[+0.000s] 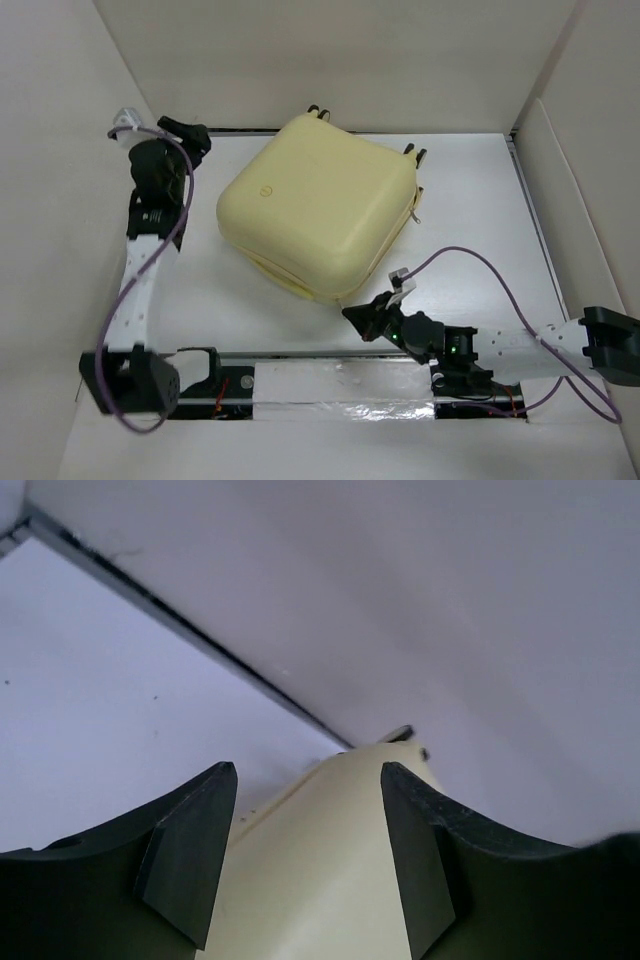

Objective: Pack the luggage

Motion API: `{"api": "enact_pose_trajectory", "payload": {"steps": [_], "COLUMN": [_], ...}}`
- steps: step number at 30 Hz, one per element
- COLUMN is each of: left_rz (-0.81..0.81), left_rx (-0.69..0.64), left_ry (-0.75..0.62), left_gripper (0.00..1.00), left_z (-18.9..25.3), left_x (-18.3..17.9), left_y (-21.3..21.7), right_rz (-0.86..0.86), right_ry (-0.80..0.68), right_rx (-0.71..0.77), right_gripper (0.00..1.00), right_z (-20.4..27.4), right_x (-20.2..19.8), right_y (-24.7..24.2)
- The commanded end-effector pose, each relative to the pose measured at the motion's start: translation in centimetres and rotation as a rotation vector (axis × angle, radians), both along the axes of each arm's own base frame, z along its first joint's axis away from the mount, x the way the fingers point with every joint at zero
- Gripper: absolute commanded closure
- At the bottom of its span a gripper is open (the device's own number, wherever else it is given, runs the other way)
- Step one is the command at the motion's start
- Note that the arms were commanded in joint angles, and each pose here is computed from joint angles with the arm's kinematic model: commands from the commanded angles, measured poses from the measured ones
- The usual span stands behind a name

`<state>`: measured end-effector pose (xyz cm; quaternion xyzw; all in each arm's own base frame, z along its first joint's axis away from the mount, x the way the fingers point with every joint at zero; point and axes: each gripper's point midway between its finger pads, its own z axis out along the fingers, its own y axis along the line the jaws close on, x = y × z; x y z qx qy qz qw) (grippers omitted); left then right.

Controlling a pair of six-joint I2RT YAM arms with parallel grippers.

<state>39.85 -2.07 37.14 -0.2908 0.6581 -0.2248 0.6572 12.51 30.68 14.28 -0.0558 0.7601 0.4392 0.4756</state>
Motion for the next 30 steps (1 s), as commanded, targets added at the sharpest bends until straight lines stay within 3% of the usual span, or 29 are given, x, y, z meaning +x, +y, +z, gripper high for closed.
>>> {"api": "enact_pose_trajectory", "payload": {"steps": [1, 4, 9, 14, 19, 23, 27, 30], "left_rz": [-0.126, -0.143, -0.208, -0.326, -0.432, -0.564, -0.623, -0.635], "left_rx": [-0.044, -0.028, -0.118, -0.181, -0.192, -0.208, -0.259, -0.311], "left_ry": [0.216, 0.356, 0.388, 0.371, 0.386, 0.372, 0.394, 0.381], "left_gripper": [0.44, 0.44, 0.46, 0.46, 0.47, 0.47, 0.47, 0.46], "left_z": [-7.3, -12.4, -18.2, -20.8, -22.9, -24.0, -26.5, -26.7], "left_x": [5.3, 6.4, 5.0, 2.6, -1.8, -6.9, -12.1, -13.4], "left_y": [-0.7, -0.8, -2.7, -7.7, -12.6, -18.3, -20.8, -20.6], "right_rz": [0.145, 0.155, 0.184, 0.153, 0.079, -0.023, -0.078, -0.021], "right_ry": [0.011, -0.003, -0.020, -0.041, -0.107, -0.157, -0.226, -0.183], "right_rx": [0.122, 0.109, 0.081, 0.049, -0.044, -0.021, -0.004, -0.045], "right_gripper": [1.00, 1.00, 1.00, 1.00, 1.00, 1.00, 1.00, 1.00], "right_z": [2.5, 2.6, 3.5, 3.9, 4.7, 7.4, 11.0, 9.0], "right_x": [-3.0, -3.0, -3.2, -2.3, 0.5, 6.0, 8.5, 8.1], "right_y": [1.5, 1.6, 3.1, 4.9, 4.2, -1.2, -5.8, -5.8]}}
